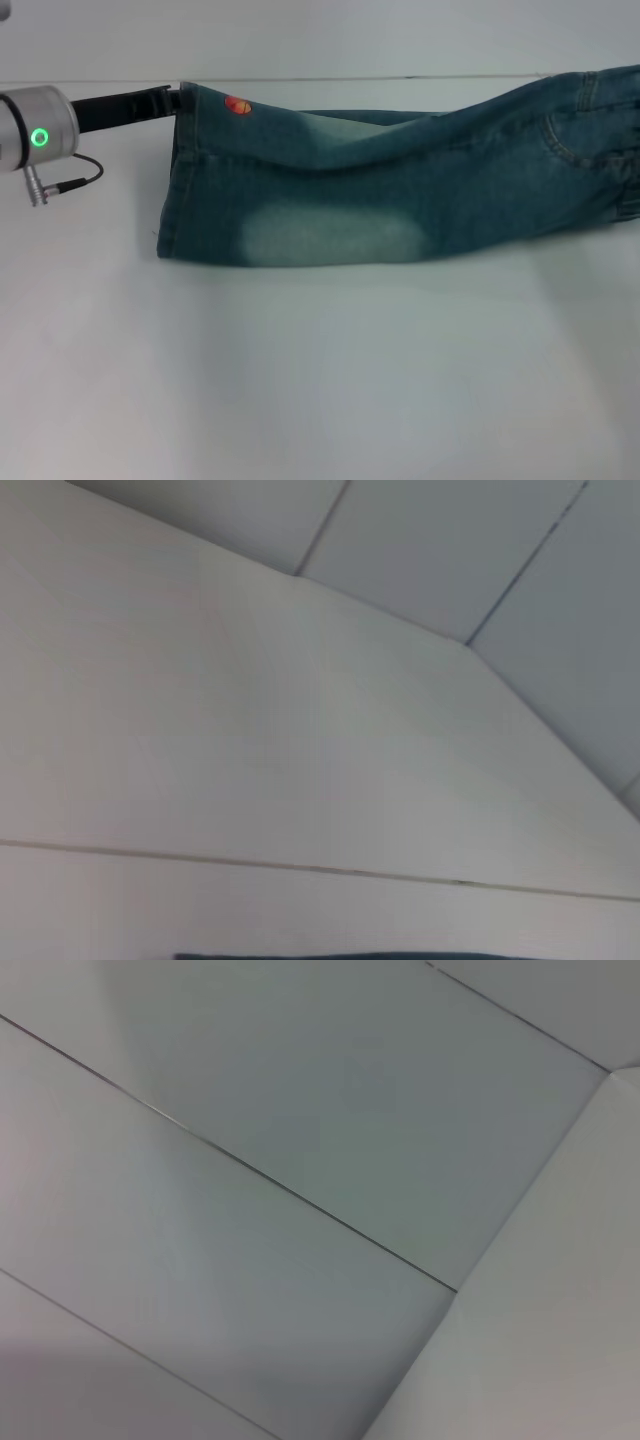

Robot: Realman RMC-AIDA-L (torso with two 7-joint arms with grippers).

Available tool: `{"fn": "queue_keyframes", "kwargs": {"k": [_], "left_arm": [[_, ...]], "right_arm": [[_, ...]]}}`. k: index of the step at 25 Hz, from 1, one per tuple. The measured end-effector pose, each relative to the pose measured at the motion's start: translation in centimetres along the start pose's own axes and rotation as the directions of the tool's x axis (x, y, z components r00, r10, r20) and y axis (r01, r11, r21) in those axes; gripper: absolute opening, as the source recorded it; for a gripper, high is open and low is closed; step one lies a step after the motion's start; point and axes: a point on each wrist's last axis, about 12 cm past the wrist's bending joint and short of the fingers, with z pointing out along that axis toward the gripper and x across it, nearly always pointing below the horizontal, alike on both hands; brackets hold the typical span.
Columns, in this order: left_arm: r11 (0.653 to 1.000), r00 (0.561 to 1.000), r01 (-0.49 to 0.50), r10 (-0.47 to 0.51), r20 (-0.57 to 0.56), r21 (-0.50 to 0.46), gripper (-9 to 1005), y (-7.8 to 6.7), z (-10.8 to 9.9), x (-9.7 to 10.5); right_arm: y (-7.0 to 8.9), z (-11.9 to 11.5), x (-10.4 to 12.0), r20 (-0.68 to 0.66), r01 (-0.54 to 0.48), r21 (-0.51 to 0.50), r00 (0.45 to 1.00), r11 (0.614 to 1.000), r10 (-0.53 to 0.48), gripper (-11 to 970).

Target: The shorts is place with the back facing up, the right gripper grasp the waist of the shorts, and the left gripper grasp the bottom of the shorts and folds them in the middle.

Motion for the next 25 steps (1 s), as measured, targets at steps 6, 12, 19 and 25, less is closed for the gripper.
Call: {"fn": "queue_keyframes", "kwargs": {"k": [6, 12, 19, 25], "left_arm": [[1.0, 1.0, -0.003, 0.004, 0.017, -0.031, 37, -0.1, 0.6, -0.3], [0.998, 0.999, -0.017, 0.02, 0.04, -0.06, 41, -0.4, 1.3, -0.3], [0.992, 0.994, -0.059, 0.069, 0.088, -0.114, 72, -0.9, 2.3, 0.4], [0.99, 0.991, -0.071, 0.084, 0.105, -0.124, 281, -1.0, 2.4, 0.1]], "right_arm": [[-0.1, 1.5, 0.1, 0.006, 0.02, 0.056, 1.0, 0.998, -0.02, 204], [-0.1, 2.2, 0.6, 0.019, 0.037, 0.088, 0.999, 0.995, -0.039, 208], [-0.1, 2.6, 0.8, 0.004, 0.084, 0.106, 0.996, 0.991, -0.085, 213], [0.0, 2.4, 0.7, -0.006, 0.132, 0.093, 0.991, 0.987, -0.132, 268]]}}
